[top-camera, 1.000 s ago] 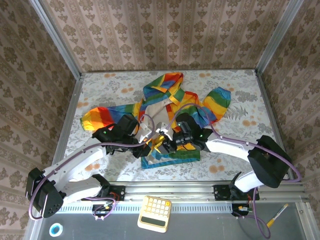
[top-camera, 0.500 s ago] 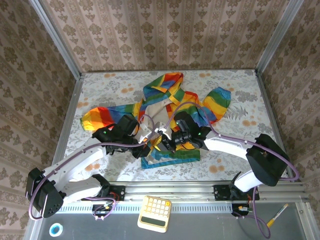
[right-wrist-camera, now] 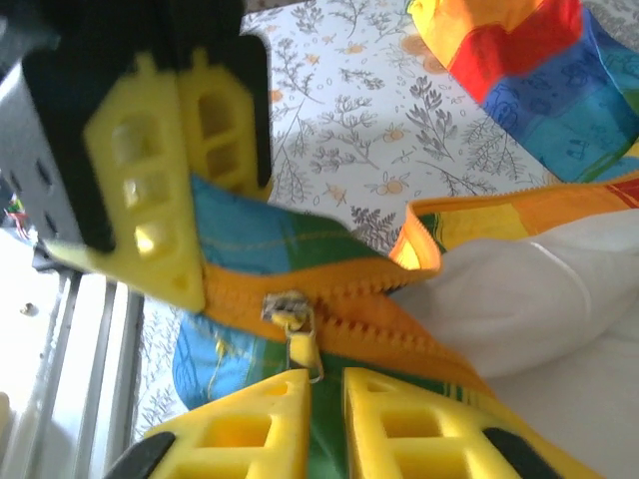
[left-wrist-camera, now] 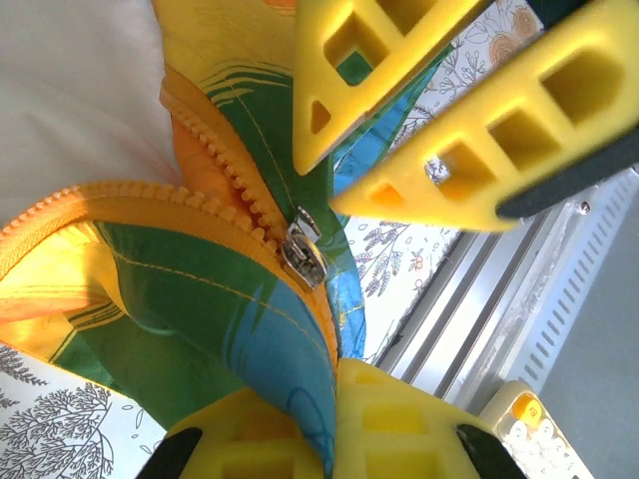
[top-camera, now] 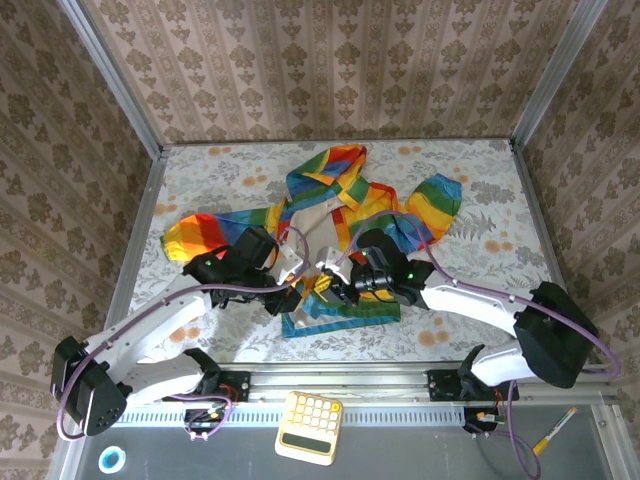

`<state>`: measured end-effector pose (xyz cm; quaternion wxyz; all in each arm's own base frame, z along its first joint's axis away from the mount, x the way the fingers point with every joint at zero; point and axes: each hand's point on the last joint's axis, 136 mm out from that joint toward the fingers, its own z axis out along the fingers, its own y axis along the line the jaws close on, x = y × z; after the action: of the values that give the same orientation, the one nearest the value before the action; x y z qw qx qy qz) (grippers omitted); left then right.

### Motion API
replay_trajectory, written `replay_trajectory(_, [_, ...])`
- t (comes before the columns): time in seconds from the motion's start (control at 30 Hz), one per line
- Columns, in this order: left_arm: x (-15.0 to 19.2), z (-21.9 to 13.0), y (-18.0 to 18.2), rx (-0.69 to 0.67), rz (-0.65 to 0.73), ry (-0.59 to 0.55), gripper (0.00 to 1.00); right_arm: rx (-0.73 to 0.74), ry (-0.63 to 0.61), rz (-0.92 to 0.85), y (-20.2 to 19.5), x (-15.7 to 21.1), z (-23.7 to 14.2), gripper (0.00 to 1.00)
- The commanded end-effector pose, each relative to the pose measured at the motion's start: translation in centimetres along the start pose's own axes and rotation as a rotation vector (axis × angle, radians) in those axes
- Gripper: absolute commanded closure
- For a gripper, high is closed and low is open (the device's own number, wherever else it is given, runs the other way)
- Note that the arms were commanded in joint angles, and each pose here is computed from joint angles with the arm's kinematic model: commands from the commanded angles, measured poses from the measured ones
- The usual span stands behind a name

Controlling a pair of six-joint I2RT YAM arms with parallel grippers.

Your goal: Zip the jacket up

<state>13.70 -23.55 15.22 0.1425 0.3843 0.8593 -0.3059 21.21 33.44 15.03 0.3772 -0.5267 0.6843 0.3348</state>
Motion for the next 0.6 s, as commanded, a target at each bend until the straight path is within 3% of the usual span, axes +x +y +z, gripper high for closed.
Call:
replay_trajectory(0.0, [-0.5, -1.0, -0.8, 0.020, 0.042, -0.016, 1.00, 0.049, -0.025, -0.113, -0.3, -0.4, -0.3, 0.75])
replay_trajectory(0.57, [-0.6, -1.1, -1.0, 0.036, 0.041, -0.013, 1.00, 0.036, -0.024, -0.215, 0.7, -1.4, 1.0, 0.70])
